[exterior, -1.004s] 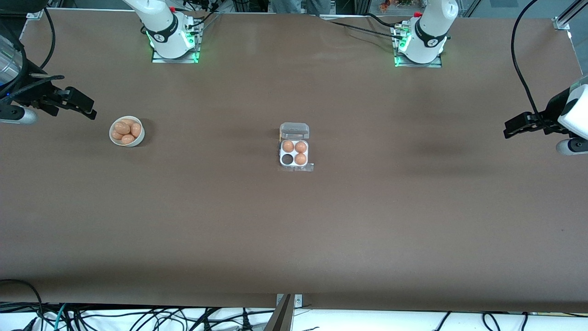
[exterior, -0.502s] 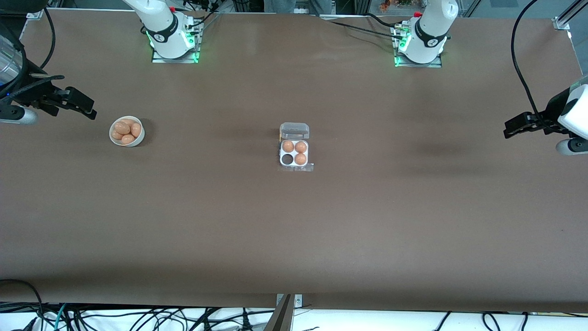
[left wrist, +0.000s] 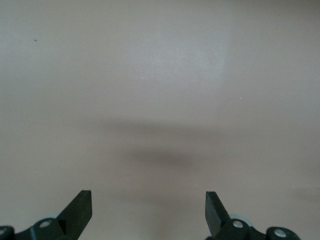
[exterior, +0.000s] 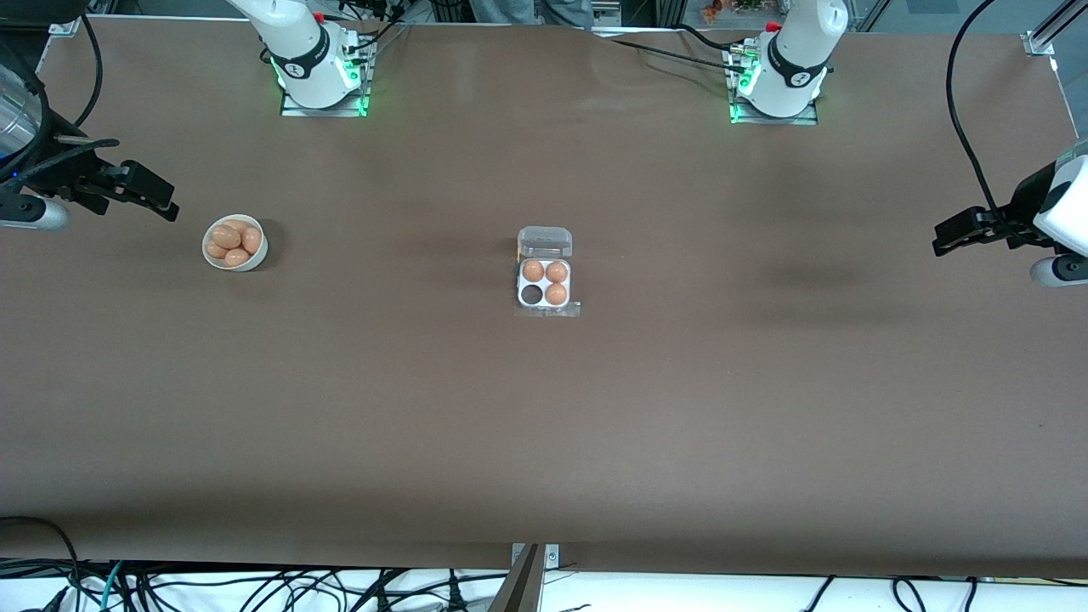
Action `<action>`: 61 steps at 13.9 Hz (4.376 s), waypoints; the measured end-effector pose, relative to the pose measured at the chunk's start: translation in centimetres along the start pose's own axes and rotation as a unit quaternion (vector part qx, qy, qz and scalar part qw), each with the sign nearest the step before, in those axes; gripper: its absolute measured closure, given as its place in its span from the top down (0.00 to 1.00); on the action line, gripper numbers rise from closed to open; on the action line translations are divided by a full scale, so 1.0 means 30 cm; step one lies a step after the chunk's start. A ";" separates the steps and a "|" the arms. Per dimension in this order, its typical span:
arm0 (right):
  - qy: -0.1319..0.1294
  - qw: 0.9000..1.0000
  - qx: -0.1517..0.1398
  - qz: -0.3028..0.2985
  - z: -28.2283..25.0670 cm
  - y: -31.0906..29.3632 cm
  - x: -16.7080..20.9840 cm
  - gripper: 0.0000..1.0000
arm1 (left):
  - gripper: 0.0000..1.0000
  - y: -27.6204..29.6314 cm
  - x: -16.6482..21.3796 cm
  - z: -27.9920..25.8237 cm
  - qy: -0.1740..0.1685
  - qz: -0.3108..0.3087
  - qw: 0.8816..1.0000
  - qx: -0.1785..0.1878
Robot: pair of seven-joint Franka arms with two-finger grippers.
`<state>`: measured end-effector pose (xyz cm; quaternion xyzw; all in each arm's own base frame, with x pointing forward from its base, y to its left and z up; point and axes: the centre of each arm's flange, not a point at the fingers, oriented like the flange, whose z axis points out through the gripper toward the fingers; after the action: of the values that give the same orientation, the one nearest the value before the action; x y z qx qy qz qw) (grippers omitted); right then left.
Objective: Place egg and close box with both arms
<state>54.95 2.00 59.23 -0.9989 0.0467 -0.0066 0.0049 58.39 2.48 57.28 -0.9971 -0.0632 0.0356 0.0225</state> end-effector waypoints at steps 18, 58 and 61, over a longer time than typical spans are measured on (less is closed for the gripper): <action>0.000 1.000 0.000 0.000 0.000 0.000 0.000 1.00 | 1.00 -0.002 0.003 -0.042 0.013 -0.001 1.000 -0.001; -0.074 0.997 -0.010 -0.016 1.181 0.454 -0.318 0.99 | 1.00 -0.030 0.040 -0.003 0.005 -0.009 1.000 0.000; -0.076 0.997 -0.010 -0.016 1.187 0.454 -0.319 0.85 | 1.00 -0.030 0.040 -0.002 0.005 -0.009 1.000 0.000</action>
<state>44.64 -10.33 23.36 -0.9971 0.0303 0.0697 -0.0016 59.47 3.52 57.30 -0.9967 -0.0721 0.0306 0.0234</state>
